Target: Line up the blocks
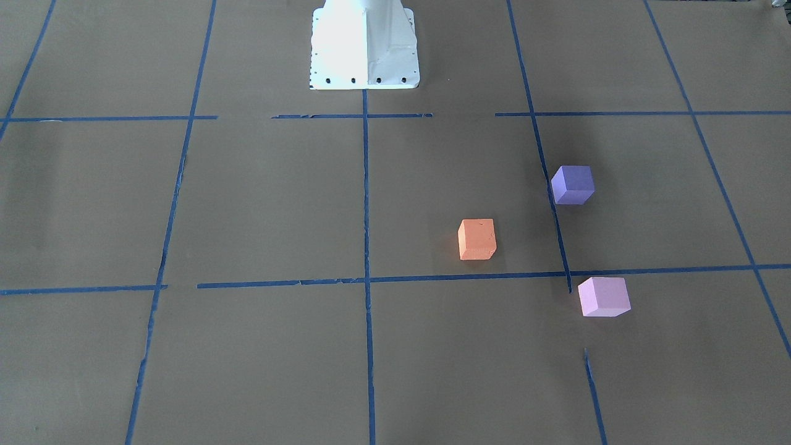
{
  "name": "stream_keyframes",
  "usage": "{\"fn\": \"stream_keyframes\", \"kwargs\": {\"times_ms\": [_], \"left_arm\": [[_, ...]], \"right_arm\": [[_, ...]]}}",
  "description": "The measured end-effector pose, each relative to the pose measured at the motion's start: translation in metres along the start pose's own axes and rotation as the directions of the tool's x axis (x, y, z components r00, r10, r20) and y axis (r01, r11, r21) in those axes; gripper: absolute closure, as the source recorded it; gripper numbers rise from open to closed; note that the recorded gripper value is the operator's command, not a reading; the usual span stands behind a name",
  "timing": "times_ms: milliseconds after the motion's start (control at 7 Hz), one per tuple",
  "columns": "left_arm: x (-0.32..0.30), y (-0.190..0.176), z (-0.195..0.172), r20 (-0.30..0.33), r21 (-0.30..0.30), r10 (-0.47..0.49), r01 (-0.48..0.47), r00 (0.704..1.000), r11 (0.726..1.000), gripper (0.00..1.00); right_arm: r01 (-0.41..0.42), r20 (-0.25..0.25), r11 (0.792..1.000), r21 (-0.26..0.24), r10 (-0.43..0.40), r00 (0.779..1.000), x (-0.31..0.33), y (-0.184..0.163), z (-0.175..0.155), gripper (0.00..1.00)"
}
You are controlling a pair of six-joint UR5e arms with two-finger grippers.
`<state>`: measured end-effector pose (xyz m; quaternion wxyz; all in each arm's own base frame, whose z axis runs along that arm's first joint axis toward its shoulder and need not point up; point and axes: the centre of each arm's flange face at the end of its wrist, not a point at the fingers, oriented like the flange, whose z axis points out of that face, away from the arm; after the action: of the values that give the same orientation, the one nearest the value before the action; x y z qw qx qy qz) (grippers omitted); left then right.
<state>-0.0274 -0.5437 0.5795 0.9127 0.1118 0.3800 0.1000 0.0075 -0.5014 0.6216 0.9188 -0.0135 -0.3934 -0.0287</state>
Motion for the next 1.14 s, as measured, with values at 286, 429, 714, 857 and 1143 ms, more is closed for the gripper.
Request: {"fn": "stream_keyframes", "kwargs": {"times_ms": [286,429,714,857,1143], "left_arm": [[0.062,-0.031,0.018,-0.030,0.004,0.135,-0.135,0.990,0.991,0.00],[0.105,-0.054,0.028,-0.054,0.018,0.199,-0.198,0.979,0.980,0.00],[0.196,-0.098,0.036,-0.109,0.049,0.166,-0.162,0.980,0.986,0.00],[0.256,-0.114,0.050,-0.153,0.041,0.108,-0.102,0.982,0.994,0.00],[0.374,-0.129,0.086,-0.180,-0.009,-0.051,0.050,0.982,0.999,0.00]], "right_arm": [[0.000,0.000,1.000,0.000,0.000,1.000,0.000,0.000,0.000,0.00],[0.000,0.000,1.000,0.000,0.000,1.000,0.000,0.000,0.000,0.00],[0.000,0.000,1.000,0.000,0.000,1.000,0.000,0.000,0.000,0.00],[0.000,0.000,1.000,0.000,0.000,1.000,0.000,0.000,0.000,0.00],[0.000,0.000,1.000,0.000,0.000,1.000,0.000,0.000,0.000,0.00]]}}
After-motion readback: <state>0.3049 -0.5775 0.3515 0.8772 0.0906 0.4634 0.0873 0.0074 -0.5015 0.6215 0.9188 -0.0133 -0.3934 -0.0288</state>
